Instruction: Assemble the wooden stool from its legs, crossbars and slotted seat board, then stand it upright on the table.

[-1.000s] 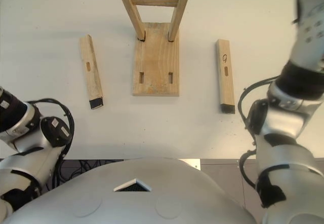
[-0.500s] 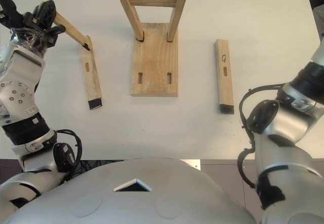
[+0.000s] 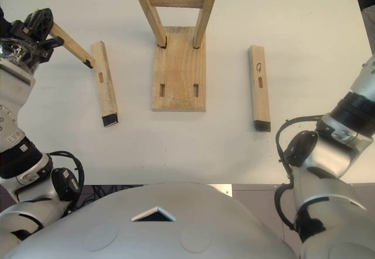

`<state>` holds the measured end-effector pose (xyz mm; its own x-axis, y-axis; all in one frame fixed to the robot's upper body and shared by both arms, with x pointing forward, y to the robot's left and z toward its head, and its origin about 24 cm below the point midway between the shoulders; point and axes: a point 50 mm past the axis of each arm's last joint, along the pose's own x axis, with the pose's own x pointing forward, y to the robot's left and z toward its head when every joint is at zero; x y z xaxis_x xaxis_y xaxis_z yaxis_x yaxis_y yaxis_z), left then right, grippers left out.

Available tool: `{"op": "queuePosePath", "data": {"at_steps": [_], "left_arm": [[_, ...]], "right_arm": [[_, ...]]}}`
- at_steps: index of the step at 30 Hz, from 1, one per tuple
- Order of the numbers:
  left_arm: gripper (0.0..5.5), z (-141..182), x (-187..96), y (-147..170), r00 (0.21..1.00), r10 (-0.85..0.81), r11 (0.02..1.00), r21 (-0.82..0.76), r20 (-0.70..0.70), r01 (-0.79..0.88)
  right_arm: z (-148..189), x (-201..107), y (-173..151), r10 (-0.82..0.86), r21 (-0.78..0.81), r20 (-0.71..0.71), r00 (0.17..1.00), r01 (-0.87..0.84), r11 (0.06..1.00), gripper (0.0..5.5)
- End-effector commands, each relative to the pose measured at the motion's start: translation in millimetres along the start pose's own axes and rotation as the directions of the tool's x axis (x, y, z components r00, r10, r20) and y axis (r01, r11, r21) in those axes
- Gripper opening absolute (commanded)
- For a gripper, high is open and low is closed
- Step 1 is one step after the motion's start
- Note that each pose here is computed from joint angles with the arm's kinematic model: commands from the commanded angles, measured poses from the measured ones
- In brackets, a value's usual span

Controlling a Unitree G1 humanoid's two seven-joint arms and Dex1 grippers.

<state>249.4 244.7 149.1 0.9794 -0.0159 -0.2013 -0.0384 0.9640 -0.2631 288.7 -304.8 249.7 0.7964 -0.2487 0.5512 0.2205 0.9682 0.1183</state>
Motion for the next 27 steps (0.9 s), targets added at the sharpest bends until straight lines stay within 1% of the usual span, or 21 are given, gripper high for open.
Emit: {"op": "queuePosePath", "data": {"at_steps": [1,5,7,10,16,18,22,24,27], "left_arm": [[0.38,-15,-6,1,0.999,0.019,1.000,-0.007,-0.030,-0.019],[0.38,-31,-11,-2,0.996,0.027,1.000,0.009,-0.084,-0.027],[0.38,-32,-11,-3,0.997,0.022,1.000,0.018,-0.078,-0.020],[0.38,-45,-8,2,0.997,0.043,0.998,0.038,-0.068,-0.040],[0.38,-50,-5,5,0.998,0.062,0.997,0.055,-0.007,-0.062],[0.38,-64,-5,7,0.998,0.063,0.995,0.078,-0.020,-0.061],[0.38,-118,-15,19,0.992,0.114,0.987,0.122,-0.055,-0.107],[0.38,-135,-20,23,0.989,0.140,0.984,0.117,-0.045,-0.134],[0.38,-150,-13,22,0.990,0.140,0.987,0.086,-0.013,-0.138]], "right_arm": [[-5,0,5,0.016,-0.013,-0.011,1.000,-0.016,1.000,0.00],[-9,2,3,0.021,-0.015,-0.027,0.999,-0.022,1.000,0.00],[-11,1,5,0.023,-0.016,-0.031,0.999,-0.023,1.000,0.00],[-15,1,7,0.030,-0.008,-0.038,0.999,-0.030,1.000,0.00],[-20,1,8,0.038,0.001,-0.048,0.998,-0.038,0.999,0.00],[-22,1,10,0.043,0.006,-0.052,0.998,-0.042,0.999,0.00],[-26,2,14,0.058,0.012,-0.057,0.997,-0.057,0.998,0.00],[-27,4,17,0.074,-0.001,-0.056,0.996,-0.074,0.997,0.00],[-32,4,24,0.108,-0.018,-0.063,0.992,-0.109,0.994,0.00]]}}
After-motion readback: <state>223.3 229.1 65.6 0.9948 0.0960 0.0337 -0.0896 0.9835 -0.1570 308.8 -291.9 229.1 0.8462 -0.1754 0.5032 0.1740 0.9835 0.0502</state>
